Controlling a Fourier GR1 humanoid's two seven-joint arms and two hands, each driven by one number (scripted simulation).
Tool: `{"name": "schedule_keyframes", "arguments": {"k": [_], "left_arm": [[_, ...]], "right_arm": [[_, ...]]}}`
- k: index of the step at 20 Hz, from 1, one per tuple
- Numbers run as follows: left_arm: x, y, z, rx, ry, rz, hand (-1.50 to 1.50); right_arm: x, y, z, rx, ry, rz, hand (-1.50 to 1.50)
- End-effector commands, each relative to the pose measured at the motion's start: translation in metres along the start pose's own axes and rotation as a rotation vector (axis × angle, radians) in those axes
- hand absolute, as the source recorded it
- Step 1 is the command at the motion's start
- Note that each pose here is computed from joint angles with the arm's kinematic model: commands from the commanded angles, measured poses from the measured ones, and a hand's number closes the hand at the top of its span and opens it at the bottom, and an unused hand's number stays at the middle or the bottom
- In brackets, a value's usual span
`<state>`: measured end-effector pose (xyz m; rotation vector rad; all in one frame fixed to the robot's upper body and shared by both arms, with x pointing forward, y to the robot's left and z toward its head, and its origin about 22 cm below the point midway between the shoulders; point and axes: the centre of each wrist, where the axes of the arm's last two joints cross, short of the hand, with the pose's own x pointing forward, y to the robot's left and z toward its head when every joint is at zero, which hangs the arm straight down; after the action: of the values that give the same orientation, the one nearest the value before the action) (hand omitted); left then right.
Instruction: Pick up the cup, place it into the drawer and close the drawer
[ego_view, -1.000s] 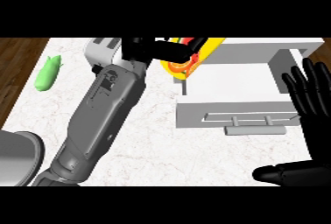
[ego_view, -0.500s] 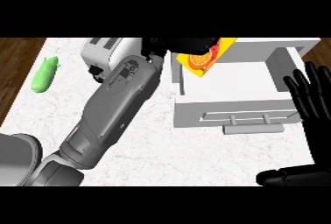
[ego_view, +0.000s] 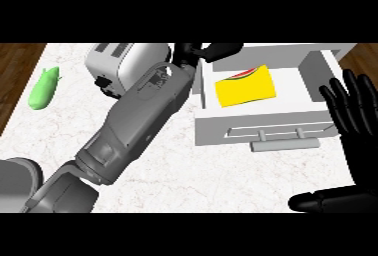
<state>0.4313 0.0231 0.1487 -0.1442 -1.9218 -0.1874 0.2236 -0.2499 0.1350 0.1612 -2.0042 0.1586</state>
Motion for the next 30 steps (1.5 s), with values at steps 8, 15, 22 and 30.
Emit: {"name": "schedule_keyframes", "arguments": {"k": [8, 15, 22, 30], "left_arm": [[-0.014, -0.009, 0.004, -0.023, 0.029, -0.162, 1.5], [-0.017, -0.016, 0.01, -0.037, 0.062, -0.208, -1.5], [-0.009, -0.017, 0.008, -0.033, -0.009, -0.027, -1.5], [0.007, -0.025, 0.008, -0.031, -0.077, 0.153, -1.5]], "right_arm": [[-0.013, 0.004, -0.021, 0.054, -0.021, -0.02, -1.5], [0.001, 0.008, -0.026, 0.057, -0.042, -0.061, -1.5], [0.007, -0.005, -0.021, 0.066, -0.038, -0.094, -1.5], [0.011, -0.015, -0.004, 0.098, -0.028, -0.113, -1.5]]}}
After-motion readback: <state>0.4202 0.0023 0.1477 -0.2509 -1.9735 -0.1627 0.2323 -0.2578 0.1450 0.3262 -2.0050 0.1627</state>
